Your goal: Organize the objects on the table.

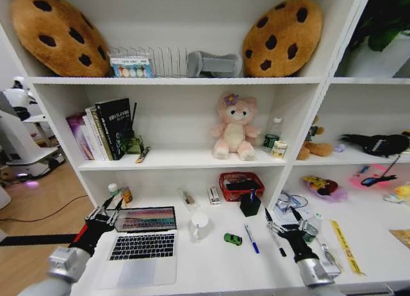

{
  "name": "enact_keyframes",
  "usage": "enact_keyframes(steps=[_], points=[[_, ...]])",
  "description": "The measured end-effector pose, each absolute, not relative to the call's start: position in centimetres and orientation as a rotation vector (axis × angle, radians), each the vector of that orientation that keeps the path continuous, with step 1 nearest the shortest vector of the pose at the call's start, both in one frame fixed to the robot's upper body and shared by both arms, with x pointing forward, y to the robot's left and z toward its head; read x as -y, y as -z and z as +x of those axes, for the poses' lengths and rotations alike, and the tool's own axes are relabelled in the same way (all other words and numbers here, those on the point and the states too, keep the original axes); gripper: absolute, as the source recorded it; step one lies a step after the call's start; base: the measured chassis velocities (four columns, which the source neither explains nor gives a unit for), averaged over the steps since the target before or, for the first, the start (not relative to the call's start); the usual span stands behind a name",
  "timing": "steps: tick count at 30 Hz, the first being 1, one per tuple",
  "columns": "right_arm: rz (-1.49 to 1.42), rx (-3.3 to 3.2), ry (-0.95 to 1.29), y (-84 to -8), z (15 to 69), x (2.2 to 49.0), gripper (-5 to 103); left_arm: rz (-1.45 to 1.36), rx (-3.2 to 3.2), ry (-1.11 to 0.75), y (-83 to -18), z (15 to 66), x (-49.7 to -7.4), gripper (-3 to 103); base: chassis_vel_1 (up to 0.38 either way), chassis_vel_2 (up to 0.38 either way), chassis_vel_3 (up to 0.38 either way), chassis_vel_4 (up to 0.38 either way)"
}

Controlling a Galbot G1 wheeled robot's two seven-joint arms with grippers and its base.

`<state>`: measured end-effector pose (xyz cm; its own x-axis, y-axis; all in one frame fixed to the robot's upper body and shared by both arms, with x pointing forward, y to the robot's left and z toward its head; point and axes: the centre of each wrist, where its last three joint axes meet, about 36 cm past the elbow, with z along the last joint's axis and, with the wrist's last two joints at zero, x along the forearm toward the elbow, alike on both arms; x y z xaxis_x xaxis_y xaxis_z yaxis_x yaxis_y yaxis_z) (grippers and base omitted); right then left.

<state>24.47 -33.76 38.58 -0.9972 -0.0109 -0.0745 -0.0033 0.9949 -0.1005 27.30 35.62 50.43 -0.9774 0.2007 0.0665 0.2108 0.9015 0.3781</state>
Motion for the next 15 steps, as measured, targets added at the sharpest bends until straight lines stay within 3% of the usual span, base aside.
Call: enact_keyframes(steps=[4,6,15], points=[[-0.001,-3.070,0.155,-38.0,24.1,33.7,100,-0.414,3.001,0.669,-51.2,28.5,-35.8,5,0.000,0.000,0.000,0.000],[0.002,-3.071,0.154,-37.9,24.0,33.6,100,-0.443,2.988,0.690,-51.5,28.8,-35.9,2,0.000,0.000,0.000,0.000],[0.026,-3.075,0.142,-37.3,23.1,33.1,100,-0.618,2.905,0.814,-53.4,31.8,-35.9,0,0.000,0.000,0.000,0.000]])
